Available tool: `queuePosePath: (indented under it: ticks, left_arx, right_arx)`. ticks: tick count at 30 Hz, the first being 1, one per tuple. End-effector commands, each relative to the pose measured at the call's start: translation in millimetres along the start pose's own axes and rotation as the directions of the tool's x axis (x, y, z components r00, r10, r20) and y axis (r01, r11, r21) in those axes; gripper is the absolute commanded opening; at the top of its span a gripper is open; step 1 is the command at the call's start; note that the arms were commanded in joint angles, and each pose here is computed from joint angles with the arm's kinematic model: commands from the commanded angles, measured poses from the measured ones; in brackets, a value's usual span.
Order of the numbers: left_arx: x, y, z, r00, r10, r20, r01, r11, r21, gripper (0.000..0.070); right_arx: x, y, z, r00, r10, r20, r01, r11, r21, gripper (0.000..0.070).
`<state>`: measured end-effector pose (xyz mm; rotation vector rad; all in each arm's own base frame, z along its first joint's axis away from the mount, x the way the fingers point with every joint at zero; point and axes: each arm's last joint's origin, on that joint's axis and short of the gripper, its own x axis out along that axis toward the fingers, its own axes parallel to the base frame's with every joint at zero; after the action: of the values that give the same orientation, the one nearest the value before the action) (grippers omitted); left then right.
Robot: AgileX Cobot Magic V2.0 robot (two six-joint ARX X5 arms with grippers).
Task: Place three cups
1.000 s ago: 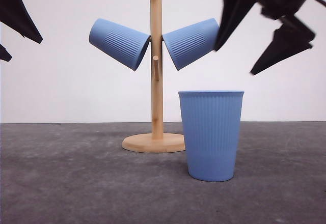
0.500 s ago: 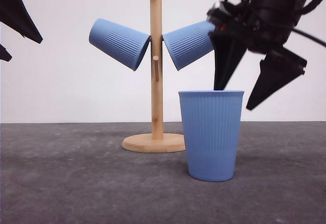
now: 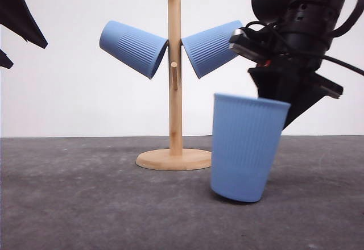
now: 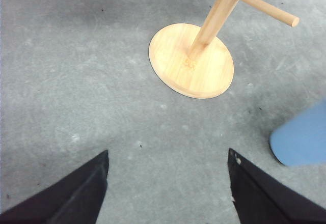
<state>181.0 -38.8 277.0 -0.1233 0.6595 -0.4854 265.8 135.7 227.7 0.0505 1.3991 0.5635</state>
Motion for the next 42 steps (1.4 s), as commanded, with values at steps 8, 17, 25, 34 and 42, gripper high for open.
queuePosePath:
  ticks: [8,17,25,34,42]
  left_arx:
    - [0,-8.9,1,0.963,-0.265,-0.043,0.261,0.962,-0.082,0.0558]
    - [26,-24.0,9,0.784,-0.599,-0.166,0.578,0.801,-0.16,0.0562]
    - [58,-46.7,14,0.556,-0.791,-0.256,0.781,0.602,-0.165,0.0654]
    - [80,-79.9,14,0.413,-0.844,-0.342,0.875,0.472,-0.107,0.07]
    - [82,-95.5,8,0.343,-0.861,-0.375,0.917,0.393,-0.063,0.07]
  right_arx:
    - [-36,-4,-6,0.946,0.322,0.035,-0.318,0.943,-0.095,0.0003]
    - [-39,11,-9,0.793,0.609,-0.025,-0.603,0.779,-0.172,0.0003]
    - [-38,22,-11,0.712,0.7,-0.063,-0.697,0.693,-0.185,0.0003]
    - [-36,31,-13,0.681,0.726,-0.096,-0.729,0.657,-0.194,0.0003]
    - [-36,32,-13,0.68,0.726,-0.099,-0.73,0.661,-0.174,0.0003]
